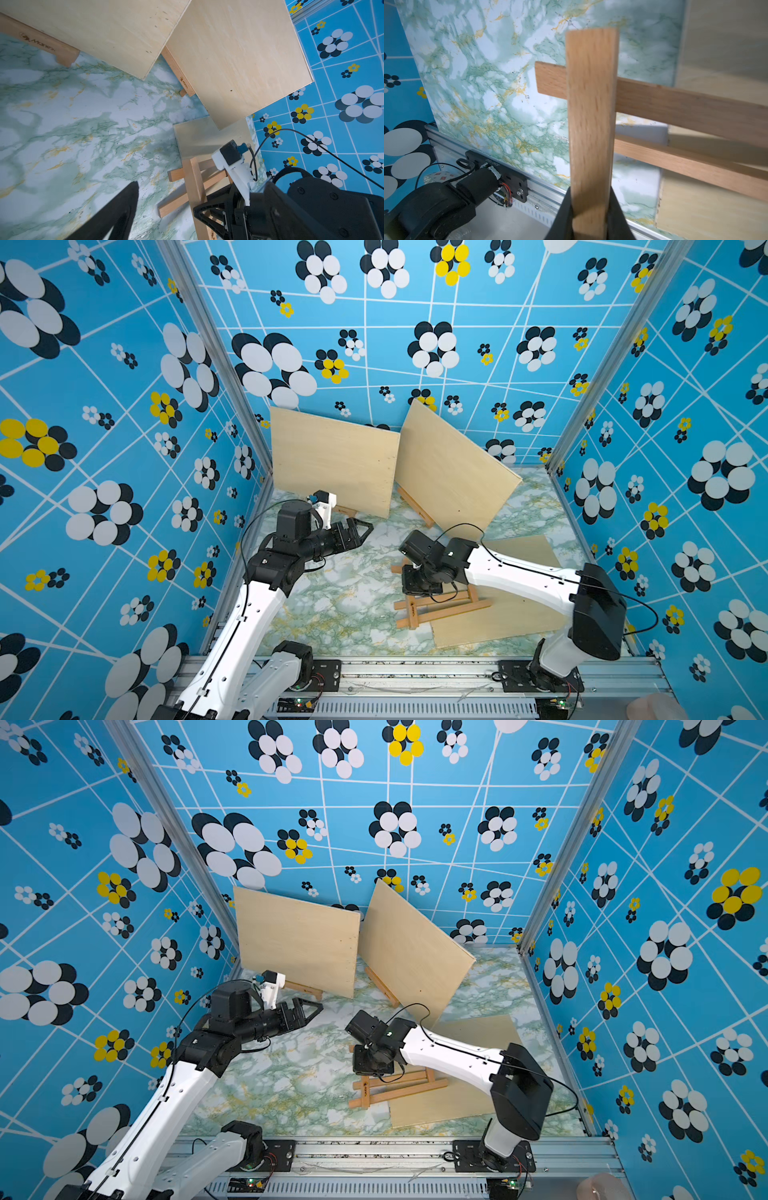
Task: Assemble the easel
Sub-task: Place the easel at the center of the board, then pick up the easel at the center of the board.
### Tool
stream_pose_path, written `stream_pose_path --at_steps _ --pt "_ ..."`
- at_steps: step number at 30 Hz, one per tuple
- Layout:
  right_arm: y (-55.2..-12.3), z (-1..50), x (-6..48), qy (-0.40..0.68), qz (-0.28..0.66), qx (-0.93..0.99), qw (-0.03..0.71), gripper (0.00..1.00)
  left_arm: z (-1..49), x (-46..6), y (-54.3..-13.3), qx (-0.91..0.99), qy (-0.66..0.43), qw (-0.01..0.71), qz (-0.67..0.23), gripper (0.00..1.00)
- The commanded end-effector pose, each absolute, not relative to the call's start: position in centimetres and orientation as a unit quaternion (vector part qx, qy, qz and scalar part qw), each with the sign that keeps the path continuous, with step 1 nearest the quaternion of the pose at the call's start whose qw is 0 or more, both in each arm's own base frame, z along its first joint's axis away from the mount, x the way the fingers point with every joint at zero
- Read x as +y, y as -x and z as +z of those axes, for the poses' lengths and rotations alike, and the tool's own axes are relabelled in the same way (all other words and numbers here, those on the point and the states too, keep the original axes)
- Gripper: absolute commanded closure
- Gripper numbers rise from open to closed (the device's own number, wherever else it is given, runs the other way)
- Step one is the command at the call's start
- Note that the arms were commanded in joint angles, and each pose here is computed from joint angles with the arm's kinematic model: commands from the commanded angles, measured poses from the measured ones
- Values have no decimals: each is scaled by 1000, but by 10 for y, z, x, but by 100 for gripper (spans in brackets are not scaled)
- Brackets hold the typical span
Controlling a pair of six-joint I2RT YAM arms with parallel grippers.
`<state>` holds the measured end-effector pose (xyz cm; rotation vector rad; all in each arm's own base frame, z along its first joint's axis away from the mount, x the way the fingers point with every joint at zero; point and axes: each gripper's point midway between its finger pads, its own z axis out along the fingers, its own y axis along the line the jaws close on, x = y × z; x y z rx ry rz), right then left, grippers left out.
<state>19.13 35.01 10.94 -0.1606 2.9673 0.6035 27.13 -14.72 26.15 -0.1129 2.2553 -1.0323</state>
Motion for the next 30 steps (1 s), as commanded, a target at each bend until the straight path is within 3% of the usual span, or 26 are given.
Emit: stream_pose_path --at_steps 1,8,9,12,17,24,30 --pt "-202 109 373 82 206 973 58 100 235 -138 -263 877 68 297 -373 5" --pt "-205 100 387 96 212 971 52 100 186 -133 -240 897 91 244 -358 8" --pt "-205 102 387 99 217 969 56 95 180 -133 -238 898 93 237 -358 9" --pt "-206 102 380 106 198 973 58 62 168 -134 -235 900 99 228 -358 9" --pt "-201 109 360 75 192 976 71 47 163 -143 -238 901 90 223 -362 11" --pt "-178 108 279 -98 151 980 88 43 133 -165 -225 936 29 183 -299 20" --pt "-179 117 245 -131 141 973 124 42 103 -188 -201 961 -30 142 -234 25"
